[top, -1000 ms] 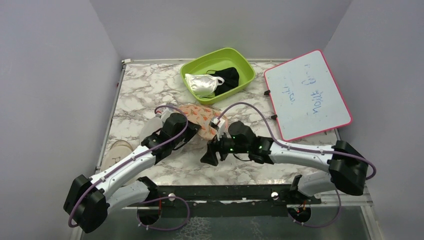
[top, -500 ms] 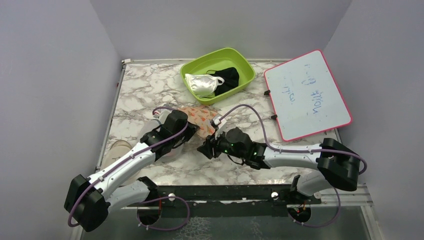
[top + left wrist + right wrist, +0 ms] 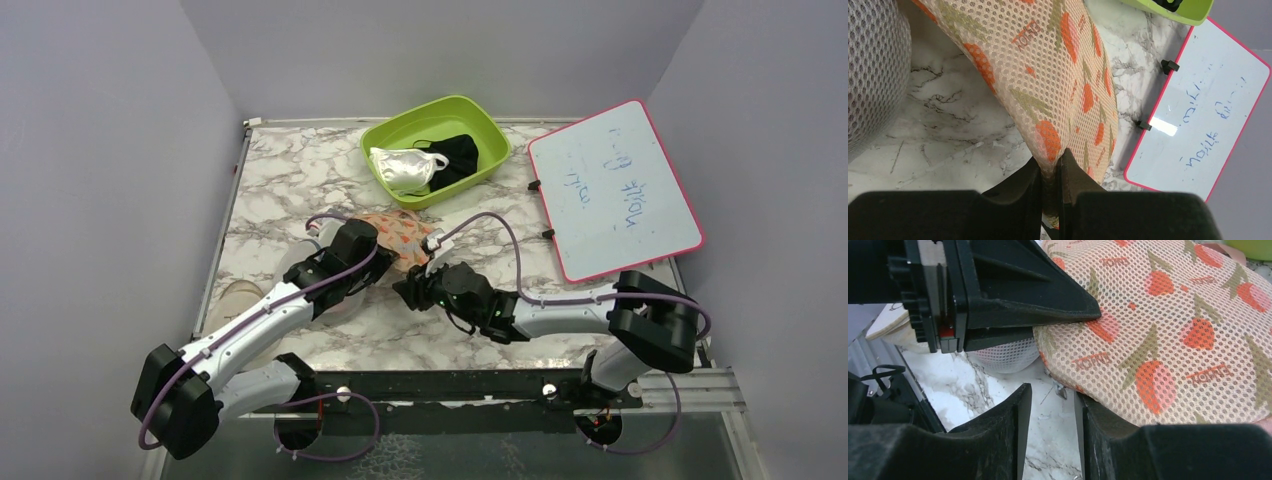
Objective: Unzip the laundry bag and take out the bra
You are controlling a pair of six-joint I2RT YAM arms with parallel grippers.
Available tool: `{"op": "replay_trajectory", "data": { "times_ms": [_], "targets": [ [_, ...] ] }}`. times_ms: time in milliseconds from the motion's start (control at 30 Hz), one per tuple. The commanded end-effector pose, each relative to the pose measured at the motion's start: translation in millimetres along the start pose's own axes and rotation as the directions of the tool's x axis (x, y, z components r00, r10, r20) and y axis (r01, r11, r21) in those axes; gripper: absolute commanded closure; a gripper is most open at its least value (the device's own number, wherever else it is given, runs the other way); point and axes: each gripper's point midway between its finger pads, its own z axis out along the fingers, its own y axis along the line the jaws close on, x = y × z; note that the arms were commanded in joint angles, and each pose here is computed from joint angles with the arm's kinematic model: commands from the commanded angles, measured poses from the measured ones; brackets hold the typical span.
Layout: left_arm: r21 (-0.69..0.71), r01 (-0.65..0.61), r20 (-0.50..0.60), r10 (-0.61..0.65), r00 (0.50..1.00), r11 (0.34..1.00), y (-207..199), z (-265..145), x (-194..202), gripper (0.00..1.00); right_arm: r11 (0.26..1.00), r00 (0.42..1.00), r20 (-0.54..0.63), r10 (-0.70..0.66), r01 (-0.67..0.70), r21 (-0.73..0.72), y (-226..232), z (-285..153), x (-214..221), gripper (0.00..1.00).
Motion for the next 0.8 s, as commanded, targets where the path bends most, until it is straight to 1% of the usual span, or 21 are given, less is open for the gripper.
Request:
{"op": "replay_trajectory", "data": {
  "times_ms": [0,67,100,200,267,333,367,533,767],
  "targets": [
    [0.001,0.056,0.038,-0.056,0.998,0.998,-12,-4,-10,1.00,0.998,0.996,0.080,0.040,-0.044,0.044,0,11,-20,0.69],
    [-0.002,0.052,0.039,-0.052,0.998,0.999,-11,-4,-10,1.00,0.997,0.996,0.081,0.048,-0.053,0.063,-3,13,-19,0.71],
    [-0.001,0.051,0.037,-0.051,0.998,0.999,-11,-4,-9,1.00,0.996,0.995,0.084,0.051,-0.057,0.075,-5,14,-19,0.75],
    [-0.007,0.052,0.035,-0.052,0.998,0.999,-9,-3,-8,1.00,0.991,0.995,0.082,0.062,-0.071,0.115,-10,17,-18,0.81],
    [-0.010,0.052,0.035,-0.051,0.998,0.999,-8,-2,-8,1.00,0.986,0.994,0.085,0.068,-0.080,0.145,-15,18,-19,0.87],
    [-0.013,0.051,0.034,-0.050,0.998,0.999,-7,-1,-8,1.00,0.981,0.994,0.084,0.070,-0.083,0.173,-19,18,-19,0.97],
    [-0.013,0.051,0.033,-0.050,0.998,0.999,-7,-2,-8,1.00,0.979,0.994,0.084,0.071,-0.086,0.186,-21,17,-20,0.99],
    [-0.015,0.040,0.058,-0.040,0.998,0.999,-6,-1,-12,1.00,0.976,0.996,0.057,0.067,-0.078,0.205,-25,13,-15,0.99],
    [-0.014,0.017,0.098,-0.016,0.995,1.000,-5,-2,-20,1.00,0.980,1.000,-0.002,0.023,-0.022,0.198,-32,-2,2,0.99]
  ]
}}
